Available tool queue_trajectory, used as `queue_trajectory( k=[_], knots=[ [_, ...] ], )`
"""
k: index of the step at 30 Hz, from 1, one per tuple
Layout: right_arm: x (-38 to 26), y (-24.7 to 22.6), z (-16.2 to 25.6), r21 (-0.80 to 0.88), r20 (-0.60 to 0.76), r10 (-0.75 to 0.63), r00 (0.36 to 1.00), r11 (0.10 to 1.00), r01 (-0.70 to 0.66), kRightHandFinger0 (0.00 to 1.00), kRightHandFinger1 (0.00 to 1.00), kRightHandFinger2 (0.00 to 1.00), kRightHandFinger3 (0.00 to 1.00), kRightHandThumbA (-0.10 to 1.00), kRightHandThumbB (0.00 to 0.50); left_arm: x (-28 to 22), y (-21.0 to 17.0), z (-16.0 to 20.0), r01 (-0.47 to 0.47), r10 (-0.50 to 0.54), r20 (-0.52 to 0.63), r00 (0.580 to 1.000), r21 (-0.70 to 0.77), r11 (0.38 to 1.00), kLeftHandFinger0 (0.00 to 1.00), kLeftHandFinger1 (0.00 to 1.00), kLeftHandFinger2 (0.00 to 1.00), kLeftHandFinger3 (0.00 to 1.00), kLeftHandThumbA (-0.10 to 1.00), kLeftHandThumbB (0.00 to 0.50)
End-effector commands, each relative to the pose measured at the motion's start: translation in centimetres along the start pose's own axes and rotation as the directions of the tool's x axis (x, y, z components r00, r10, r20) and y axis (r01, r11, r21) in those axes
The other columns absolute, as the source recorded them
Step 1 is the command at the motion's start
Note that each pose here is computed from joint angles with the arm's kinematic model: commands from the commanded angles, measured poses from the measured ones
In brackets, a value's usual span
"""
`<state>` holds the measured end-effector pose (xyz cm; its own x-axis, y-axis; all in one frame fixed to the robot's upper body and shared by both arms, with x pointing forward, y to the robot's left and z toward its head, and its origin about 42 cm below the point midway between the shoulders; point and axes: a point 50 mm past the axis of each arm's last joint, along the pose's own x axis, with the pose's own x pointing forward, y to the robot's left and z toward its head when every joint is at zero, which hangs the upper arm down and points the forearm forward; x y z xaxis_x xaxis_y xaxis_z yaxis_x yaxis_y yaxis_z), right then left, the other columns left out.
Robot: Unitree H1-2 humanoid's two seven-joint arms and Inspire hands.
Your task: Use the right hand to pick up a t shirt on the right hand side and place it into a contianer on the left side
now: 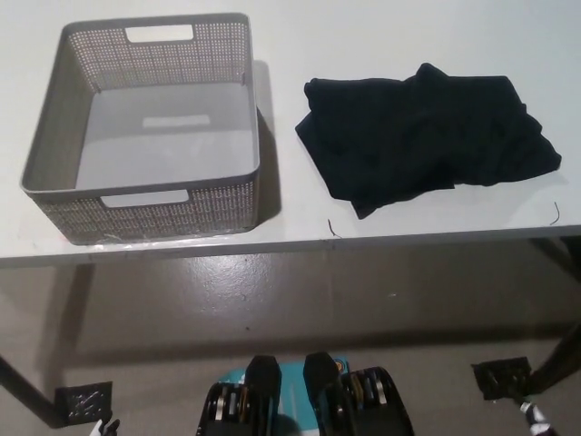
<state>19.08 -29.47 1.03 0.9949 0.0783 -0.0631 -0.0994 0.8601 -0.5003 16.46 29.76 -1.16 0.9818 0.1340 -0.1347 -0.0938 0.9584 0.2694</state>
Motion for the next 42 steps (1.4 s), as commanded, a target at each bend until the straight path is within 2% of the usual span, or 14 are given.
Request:
queue_trajectory(
  k=[1, 4, 6, 9, 12, 16, 21, 24, 28, 32, 33, 35, 39, 42],
  knots=[
    [1.1, -3.2, 4.3, -0.121, 0.216, -0.134, 0.967, 0.979, 0.163, 1.0, 1.0, 1.0, 1.0, 0.83, 0.244, -0.4, 1.1, 0.6, -0.018, 0.016, 0.07, 0.997, 0.025, 1.0, 0.94, 1.0, 1.0, 1.0, 1.0, 0.261],
    [2.6, -5.3, 7.1, -0.19, 0.318, -0.224, 0.921, 0.937, 0.294, 1.0, 1.0, 1.0, 1.0, 0.85, 0.29, -0.3, 1.0, 0.9, -0.018, 0.016, 0.079, 0.997, 0.021, 1.0, 0.92, 1.0, 1.0, 1.0, 1.0, 0.24],
    [4.7, -7.1, 9.7, -0.226, 0.411, -0.282, 0.867, 0.89, 0.396, 1.0, 1.0, 1.0, 1.0, 0.8, 0.327, -0.5, 1.0, 0.8, -0.015, 0.014, 0.073, 0.997, 0.011, 1.0, 0.93, 1.0, 1.0, 1.0, 1.0, 0.245],
    [6.4, -8.4, 11.7, -0.257, 0.473, -0.288, 0.833, 0.859, 0.443, 1.0, 1.0, 1.0, 1.0, 0.79, 0.346, -0.1, 1.1, 1.0, -0.011, 0.011, 0.081, 0.997, 0.006, 1.0, 0.95, 1.0, 1.0, 1.0, 1.0, 0.248],
    [8.7, -10.5, 14.2, -0.362, 0.554, -0.234, 0.799, 0.796, 0.485, 1.0, 1.0, 1.0, 1.0, 0.96, 0.378, 0.0, 1.1, 1.1, -0.01, 0.008, 0.087, 0.996, 0.019, 1.0, 1.0, 1.0, 1.0, 1.0, 1.0, 0.222],
    [11.6, -12.8, 17.6, -0.434, 0.614, -0.197, 0.765, 0.726, 0.534, 1.0, 1.0, 1.0, 1.0, 0.98, 0.415, 0.5, 1.1, 1.2, 0.003, -0.004, 0.092, 0.996, 0.013, 1.0, 0.99, 1.0, 1.0, 1.0, 1.0, 0.23],
    [13.4, -14.5, 20.4, -0.513, 0.613, -0.173, 0.771, 0.654, 0.555, 1.0, 1.0, 1.0, 1.0, 0.94, 0.472, 0.6, 0.5, 1.2, 0.029, -0.031, 0.095, 0.995, 0.018, 0.999, 0.99, 1.0, 1.0, 1.0, 1.0, 0.256],
    [15.0, -15.5, 21.9, -0.579, 0.638, -0.138, 0.758, 0.562, 0.59, 1.0, 1.0, 1.0, 1.0, 0.89, 0.492, 0.7, 0.5, 1.3, 0.033, -0.033, 0.094, 0.995, 0.006, 0.999, 1.0, 1.0, 1.0, 1.0, 1.0, 0.275],
    [16.8, -15.8, 22.1, -0.651, 0.615, -0.103, 0.782, 0.492, 0.578, 1.0, 1.0, 1.0, 1.0, 0.9, 0.495, 0.2, 0.9, 0.9, 0.025, -0.027, 0.083, 0.996, 0.023, 0.999, 1.0, 1.0, 1.0, 1.0, 1.0, 0.3],
    [18.2, -16.3, 21.8, -0.708, 0.575, -0.063, 0.816, 0.461, 0.535, 1.0, 1.0, 1.0, 1.0, 0.9, 0.5, 0.1, 0.6, 0.7, 0.028, -0.031, 0.076, 0.997, 0.033, 0.999, 1.0, 1.0, 1.0, 1.0, 1.0, 0.289],
    [18.6, -16.3, 21.7, -0.732, 0.559, -0.036, 0.828, 0.448, 0.513, 1.0, 1.0, 1.0, 1.0, 0.91, 0.485, 0.1, 0.7, 0.8, 0.03, -0.033, 0.078, 0.996, 0.035, 0.999, 1.0, 1.0, 1.0, 1.0, 1.0, 0.269],
    [19.0, -16.2, 21.5, -0.767, 0.542, 0.006, 0.84, 0.411, 0.492, 1.0, 1.0, 1.0, 1.0, 0.96, 0.476, 0.0, 0.8, 1.0, 0.034, -0.036, 0.086, 0.996, 0.035, 0.999, 0.99, 1.0, 1.0, 1.0, 1.0, 0.272],
    [19.3, -16.1, 21.2, -0.788, 0.519, 0.03, 0.854, 0.403, 0.465, 1.0, 1.0, 1.0, 1.0, 1.0, 0.481, 0.2, 0.7, 1.1, 0.05, -0.051, 0.088, 0.995, 0.015, 0.999, 1.0, 1.0, 1.0, 1.0, 1.0, 0.29],
    [19.6, -15.7, 20.6, -0.792, 0.512, 0.037, 0.858, 0.408, 0.454, 1.0, 1.0, 1.0, 1.0, 0.96, 0.477, 0.4, 0.8, 1.1, 0.059, -0.06, 0.091, 0.994, 0.015, 0.998, 1.0, 1.0, 1.0, 1.0, 1.0, 0.286]
  ],
)
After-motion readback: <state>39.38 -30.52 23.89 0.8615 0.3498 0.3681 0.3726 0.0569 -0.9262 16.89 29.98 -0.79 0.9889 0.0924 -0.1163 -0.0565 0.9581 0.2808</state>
